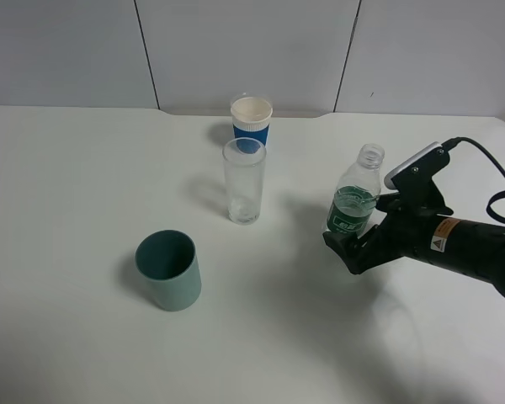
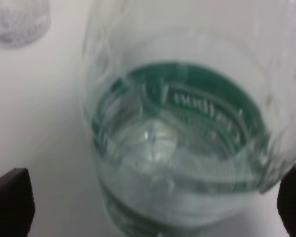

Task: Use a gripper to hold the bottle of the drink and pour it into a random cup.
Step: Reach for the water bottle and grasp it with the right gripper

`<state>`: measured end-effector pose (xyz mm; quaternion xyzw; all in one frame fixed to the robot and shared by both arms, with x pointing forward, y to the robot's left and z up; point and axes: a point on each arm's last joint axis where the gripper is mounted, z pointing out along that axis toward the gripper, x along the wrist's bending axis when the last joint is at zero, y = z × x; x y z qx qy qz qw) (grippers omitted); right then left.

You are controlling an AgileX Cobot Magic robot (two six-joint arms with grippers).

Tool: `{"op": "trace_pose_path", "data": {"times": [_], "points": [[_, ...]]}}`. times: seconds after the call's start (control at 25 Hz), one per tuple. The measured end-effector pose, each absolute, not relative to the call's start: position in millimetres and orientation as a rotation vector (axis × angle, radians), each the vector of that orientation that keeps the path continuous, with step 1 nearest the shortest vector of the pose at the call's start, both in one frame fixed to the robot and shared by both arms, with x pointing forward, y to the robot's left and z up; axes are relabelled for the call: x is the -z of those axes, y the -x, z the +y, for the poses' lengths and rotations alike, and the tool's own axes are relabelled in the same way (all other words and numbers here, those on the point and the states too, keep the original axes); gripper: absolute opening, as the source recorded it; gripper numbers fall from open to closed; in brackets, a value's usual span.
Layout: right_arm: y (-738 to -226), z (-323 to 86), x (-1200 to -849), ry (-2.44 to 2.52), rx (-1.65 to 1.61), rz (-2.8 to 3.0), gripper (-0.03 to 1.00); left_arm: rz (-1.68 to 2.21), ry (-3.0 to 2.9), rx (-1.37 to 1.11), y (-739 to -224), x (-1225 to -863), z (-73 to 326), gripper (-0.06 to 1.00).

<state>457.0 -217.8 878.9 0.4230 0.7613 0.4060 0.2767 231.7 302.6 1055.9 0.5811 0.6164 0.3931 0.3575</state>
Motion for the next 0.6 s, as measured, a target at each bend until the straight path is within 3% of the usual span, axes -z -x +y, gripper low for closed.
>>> {"op": "trace_pose_path", "data": {"times": [0.6], "points": [[-462, -215, -890, -0.956, -1.148, 1.961, 0.99, 1.591, -1.5, -1.015, -232, -1056, 303, 0.98]]}}
